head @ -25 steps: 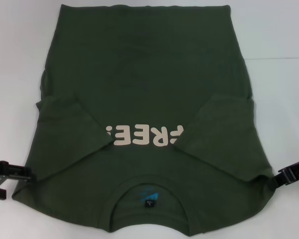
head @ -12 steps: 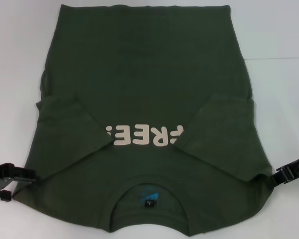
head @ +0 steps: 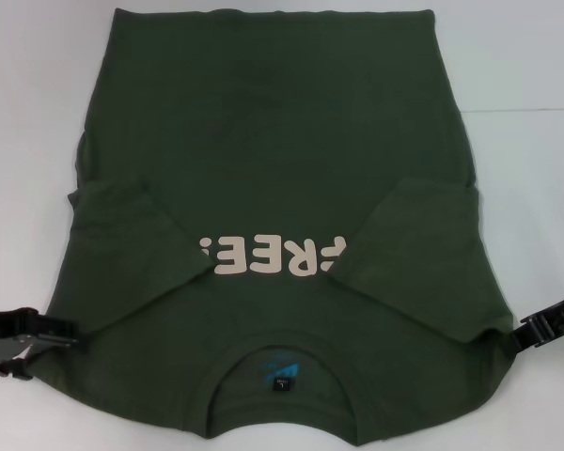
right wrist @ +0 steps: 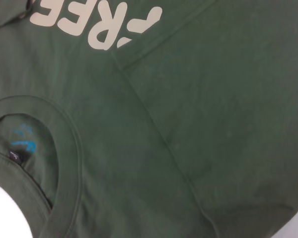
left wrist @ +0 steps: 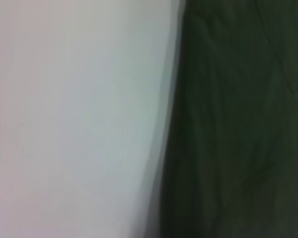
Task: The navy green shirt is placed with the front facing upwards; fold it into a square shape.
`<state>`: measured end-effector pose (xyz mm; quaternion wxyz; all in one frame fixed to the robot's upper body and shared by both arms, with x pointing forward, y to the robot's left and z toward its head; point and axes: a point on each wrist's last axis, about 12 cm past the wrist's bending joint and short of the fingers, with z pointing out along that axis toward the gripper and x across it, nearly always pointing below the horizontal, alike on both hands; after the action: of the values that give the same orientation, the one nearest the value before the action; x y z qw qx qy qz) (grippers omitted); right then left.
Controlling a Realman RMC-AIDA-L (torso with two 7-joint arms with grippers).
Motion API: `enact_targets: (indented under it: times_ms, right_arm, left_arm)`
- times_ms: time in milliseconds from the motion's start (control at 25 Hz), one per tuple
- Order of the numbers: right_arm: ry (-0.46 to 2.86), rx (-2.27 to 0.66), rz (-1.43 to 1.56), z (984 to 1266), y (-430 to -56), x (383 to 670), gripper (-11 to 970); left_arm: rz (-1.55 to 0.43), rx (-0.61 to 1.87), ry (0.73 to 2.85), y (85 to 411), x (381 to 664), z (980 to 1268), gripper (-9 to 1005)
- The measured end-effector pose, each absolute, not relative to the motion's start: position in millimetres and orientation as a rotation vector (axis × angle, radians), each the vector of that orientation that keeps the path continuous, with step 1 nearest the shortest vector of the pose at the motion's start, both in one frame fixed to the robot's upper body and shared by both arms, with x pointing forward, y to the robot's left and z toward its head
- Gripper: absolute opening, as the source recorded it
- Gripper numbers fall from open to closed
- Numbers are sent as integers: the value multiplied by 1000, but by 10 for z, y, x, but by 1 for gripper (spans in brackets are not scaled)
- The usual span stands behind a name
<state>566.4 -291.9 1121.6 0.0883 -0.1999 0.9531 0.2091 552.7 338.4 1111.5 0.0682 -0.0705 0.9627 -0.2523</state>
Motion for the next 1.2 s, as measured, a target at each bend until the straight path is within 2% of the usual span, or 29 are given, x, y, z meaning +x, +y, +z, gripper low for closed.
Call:
enact_targets:
  times_ms: [600,1040,1200]
  right_arm:
    - [2840,-593,628,11199,-2916,5651,36]
    - [2837,-591,628,11209,-2920,5656,37]
    - [2837,-593,627,11210,-2917,5656,37]
  left_arm:
    - [-733,-202,2885,3383,5577,11114,815]
    - [-718,-130,2910,3328,5590,11109,593]
    - [-713,-127,2906,3325,5600,11112,403]
